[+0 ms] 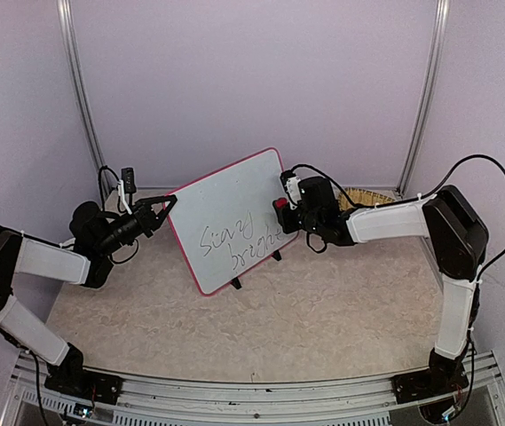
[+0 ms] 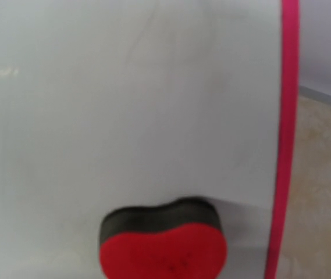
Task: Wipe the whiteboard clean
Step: Erase the whiteboard at the center of the board.
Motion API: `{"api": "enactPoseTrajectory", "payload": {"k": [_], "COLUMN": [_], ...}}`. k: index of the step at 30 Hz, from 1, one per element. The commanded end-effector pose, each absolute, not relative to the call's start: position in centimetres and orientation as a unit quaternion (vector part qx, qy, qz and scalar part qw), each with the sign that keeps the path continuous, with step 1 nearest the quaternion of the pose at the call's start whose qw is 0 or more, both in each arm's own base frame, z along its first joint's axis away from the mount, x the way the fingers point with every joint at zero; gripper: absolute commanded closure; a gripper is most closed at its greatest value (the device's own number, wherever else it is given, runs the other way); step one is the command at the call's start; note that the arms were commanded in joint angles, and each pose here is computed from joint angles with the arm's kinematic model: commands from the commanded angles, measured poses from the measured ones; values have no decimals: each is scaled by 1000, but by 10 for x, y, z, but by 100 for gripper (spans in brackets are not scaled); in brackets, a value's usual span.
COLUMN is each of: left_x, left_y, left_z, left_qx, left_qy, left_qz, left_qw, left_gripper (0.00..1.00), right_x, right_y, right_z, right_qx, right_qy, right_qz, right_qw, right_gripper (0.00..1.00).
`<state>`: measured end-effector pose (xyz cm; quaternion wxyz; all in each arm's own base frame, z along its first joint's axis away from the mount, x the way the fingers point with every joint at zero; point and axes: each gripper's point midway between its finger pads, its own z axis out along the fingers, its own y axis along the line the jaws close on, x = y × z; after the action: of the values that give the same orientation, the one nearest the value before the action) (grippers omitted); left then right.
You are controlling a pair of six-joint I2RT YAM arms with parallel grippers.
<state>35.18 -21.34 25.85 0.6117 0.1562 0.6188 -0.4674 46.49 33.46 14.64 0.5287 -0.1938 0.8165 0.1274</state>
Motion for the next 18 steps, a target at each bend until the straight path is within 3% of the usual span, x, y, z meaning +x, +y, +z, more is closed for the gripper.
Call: {"api": "enactPoseTrajectory", "payload": {"k": [1, 18], "left_x": [329, 328], "left_y": [-238, -238], "left_z": [246, 247], "left_qx": [232, 232], "left_qy": [612, 612], "left_qz": [-491, -490], "left_qw": [574, 577], "left_gripper": [100, 100], "right_x": [448, 476], "right_y": [345, 372], "right_z": [132, 216], "right_qx": [-219, -223], "right_qy": [824, 782], "right_qz": [124, 140], "right_qw": [508, 566], "right_gripper": [82, 82]}}
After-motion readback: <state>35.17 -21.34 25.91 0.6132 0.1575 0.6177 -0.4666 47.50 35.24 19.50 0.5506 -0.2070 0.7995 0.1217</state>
